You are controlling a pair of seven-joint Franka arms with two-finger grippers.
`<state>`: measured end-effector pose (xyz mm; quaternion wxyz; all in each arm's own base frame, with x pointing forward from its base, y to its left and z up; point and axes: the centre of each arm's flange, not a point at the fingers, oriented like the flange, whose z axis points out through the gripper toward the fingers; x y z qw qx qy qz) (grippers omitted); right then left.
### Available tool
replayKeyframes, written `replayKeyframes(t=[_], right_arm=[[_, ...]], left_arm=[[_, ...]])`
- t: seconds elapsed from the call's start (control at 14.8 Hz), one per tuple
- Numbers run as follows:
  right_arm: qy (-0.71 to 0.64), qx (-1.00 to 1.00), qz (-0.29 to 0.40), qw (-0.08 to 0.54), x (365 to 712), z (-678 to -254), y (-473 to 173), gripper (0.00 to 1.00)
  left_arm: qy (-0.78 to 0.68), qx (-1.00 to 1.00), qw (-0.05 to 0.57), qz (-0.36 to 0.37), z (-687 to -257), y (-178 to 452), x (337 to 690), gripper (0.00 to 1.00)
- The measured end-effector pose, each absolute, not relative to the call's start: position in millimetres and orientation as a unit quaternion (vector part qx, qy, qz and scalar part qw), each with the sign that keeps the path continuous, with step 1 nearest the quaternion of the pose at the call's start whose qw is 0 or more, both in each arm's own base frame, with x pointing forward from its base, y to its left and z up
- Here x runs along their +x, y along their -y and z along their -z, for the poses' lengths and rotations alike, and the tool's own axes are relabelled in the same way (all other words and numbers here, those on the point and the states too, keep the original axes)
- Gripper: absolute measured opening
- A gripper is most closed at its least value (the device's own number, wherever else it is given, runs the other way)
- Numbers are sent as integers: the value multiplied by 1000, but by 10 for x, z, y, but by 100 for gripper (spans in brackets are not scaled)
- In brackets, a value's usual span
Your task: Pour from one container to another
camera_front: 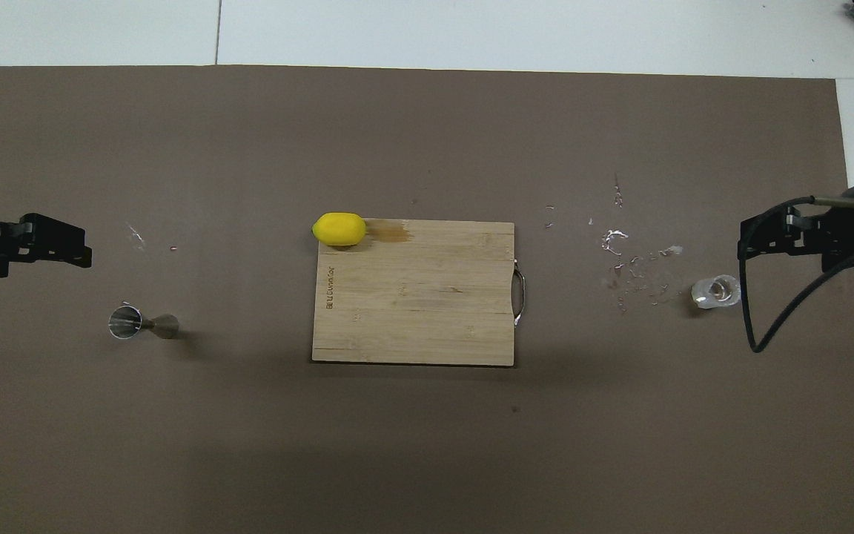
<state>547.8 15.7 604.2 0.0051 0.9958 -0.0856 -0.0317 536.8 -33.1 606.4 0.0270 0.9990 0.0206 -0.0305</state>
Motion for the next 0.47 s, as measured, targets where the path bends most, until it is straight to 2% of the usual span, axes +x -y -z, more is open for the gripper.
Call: replayKeyframes(t=[0.47], right_arm=[[86, 996, 32, 5, 5478, -6041, -157, 100]], left_arm=[[-21, 999, 27, 30, -6043, 331, 5376, 100]])
